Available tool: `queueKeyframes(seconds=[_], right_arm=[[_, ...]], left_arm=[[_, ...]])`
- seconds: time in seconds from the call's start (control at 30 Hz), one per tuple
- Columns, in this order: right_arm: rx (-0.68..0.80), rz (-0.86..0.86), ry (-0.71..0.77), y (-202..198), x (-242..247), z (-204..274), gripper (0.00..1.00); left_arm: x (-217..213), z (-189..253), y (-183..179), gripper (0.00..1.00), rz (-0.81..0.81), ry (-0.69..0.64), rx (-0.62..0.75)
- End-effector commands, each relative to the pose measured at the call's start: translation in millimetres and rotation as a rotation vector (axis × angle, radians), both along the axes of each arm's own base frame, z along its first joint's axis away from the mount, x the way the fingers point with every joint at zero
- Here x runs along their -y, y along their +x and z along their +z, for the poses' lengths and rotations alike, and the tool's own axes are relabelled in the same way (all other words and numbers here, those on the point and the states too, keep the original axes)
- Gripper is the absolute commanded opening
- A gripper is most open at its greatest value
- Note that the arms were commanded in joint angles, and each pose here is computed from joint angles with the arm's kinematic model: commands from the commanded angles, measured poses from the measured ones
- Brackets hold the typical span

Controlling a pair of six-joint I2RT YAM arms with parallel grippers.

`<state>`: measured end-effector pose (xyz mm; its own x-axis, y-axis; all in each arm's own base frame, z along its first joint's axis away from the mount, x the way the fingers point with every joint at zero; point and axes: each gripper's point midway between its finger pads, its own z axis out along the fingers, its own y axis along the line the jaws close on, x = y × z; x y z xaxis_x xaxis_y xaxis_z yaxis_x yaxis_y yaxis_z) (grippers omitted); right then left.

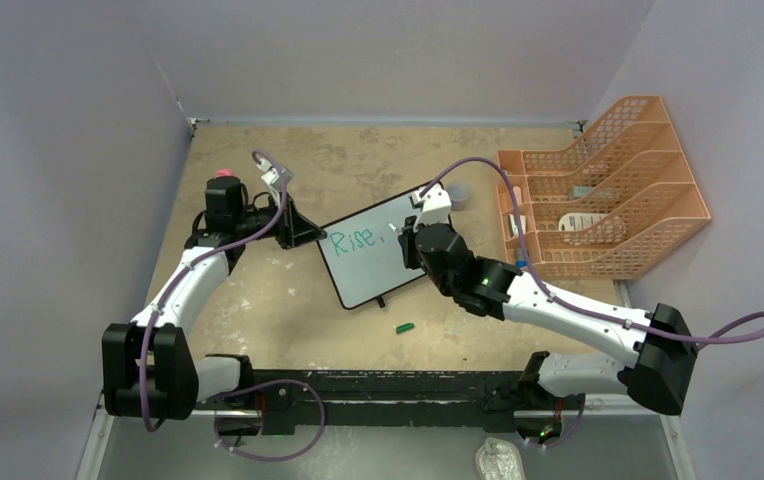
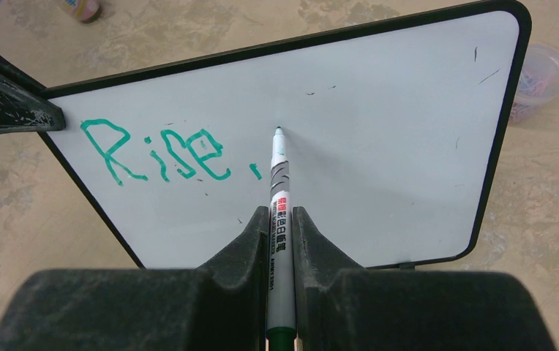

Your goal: Write a sentence on the whiteboard

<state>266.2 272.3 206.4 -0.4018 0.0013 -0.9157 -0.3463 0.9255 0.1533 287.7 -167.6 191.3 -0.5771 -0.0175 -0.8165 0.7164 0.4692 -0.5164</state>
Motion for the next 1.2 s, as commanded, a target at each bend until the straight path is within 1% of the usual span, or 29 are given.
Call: queueKeyframes(seconds=[0.0, 0.7, 1.17], right_arm=[[0.047, -0.006, 0.048, 8.2, -6.4, 21.2, 0.00], [0.023, -0.049, 0.004, 10.9, 0.1, 4.2, 0.00], [-0.030, -0.068, -0.007, -0.3, 14.2, -11.3, 0.00]], left_arm=[[-2.4, 1.3, 9.7, 0.00, 0.018, 0.036, 0.038], [-2.3, 1.0, 9.6, 0.00, 0.016, 0.036, 0.037], [-2.0, 1.7, 9.5, 0.00, 0.014, 0.034, 0.038]])
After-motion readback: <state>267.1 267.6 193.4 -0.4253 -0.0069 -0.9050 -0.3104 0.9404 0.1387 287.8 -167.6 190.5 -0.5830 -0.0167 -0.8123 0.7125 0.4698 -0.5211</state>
